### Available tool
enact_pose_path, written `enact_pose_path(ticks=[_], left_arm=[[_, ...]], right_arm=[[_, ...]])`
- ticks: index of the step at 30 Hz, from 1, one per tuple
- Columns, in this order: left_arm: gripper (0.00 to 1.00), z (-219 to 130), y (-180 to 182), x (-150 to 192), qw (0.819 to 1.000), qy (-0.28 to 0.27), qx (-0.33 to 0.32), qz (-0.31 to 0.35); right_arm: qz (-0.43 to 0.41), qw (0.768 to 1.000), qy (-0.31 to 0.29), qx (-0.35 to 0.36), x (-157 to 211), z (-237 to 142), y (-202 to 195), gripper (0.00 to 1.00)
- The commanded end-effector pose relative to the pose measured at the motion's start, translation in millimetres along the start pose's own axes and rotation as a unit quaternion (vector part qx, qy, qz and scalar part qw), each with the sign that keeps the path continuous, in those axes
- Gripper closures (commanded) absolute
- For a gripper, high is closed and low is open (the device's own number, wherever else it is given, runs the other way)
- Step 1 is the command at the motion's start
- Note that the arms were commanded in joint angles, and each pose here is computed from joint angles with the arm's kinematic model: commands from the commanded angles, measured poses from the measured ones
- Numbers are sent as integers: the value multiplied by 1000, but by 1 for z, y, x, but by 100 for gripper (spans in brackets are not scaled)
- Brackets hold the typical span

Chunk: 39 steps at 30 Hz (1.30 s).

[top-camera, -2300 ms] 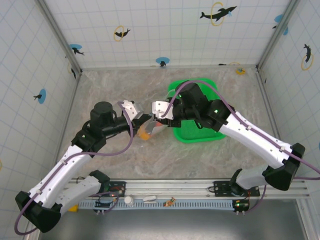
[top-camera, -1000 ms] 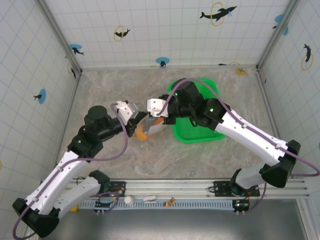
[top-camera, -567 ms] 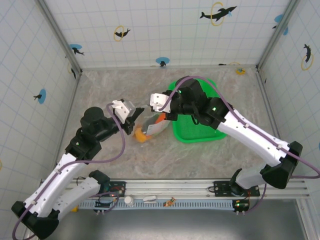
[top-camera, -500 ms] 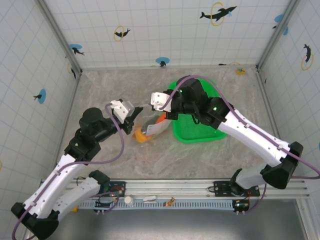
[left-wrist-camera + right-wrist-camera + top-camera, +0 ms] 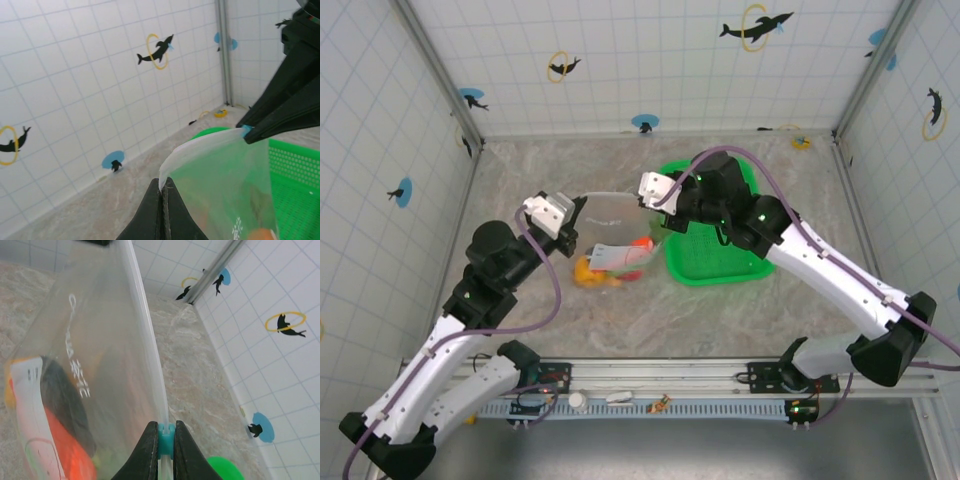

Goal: Place the food in the zip-top bag and seal the zipper

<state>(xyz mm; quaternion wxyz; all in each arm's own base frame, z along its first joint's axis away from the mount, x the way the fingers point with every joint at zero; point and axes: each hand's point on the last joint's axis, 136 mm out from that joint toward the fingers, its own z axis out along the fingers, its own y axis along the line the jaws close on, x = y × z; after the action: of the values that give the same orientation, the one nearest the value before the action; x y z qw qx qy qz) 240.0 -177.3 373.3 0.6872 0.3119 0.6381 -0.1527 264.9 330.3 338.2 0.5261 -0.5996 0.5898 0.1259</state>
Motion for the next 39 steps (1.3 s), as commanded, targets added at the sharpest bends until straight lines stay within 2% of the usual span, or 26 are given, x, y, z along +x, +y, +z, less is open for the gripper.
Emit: enact_pose_path(ticks=[1,9,14,19,21,23,26,29,31,35,39], left_arm=[[100,-22,45,-44,990,-78,-121,5],[100,-26,61,-38,982,-70,-173,5],[100,-36,79,-36,971,-64,-230,7],[100,-41,85,-33,967,-57,-249,10],[100,-41,85,-28,966,-51,-252,6],[100,-35,81,-20,970,-34,-240,11],[100,-24,81,-8,972,8,-236,16],[100,-22,88,-7,966,1,-257,22],[100,-16,89,-10,966,1,-257,38],[100,2,85,-15,970,4,-236,49],[100,19,54,-3,989,-2,-147,26]], right_arm=[[46,997,46,51,36,-11,-21,94],[132,985,59,93,80,-17,-36,95],[165,977,70,114,101,-19,-41,95],[186,964,94,163,124,-25,-55,96],[195,963,90,162,124,-25,-56,95],[200,969,63,129,111,-20,-46,86],[210,972,26,103,92,-16,-38,62],[218,970,-13,106,76,-20,-39,52],[228,967,-32,112,69,-24,-42,49],[243,962,-42,112,64,-28,-44,48],[260,957,-31,125,72,-32,-45,48]])
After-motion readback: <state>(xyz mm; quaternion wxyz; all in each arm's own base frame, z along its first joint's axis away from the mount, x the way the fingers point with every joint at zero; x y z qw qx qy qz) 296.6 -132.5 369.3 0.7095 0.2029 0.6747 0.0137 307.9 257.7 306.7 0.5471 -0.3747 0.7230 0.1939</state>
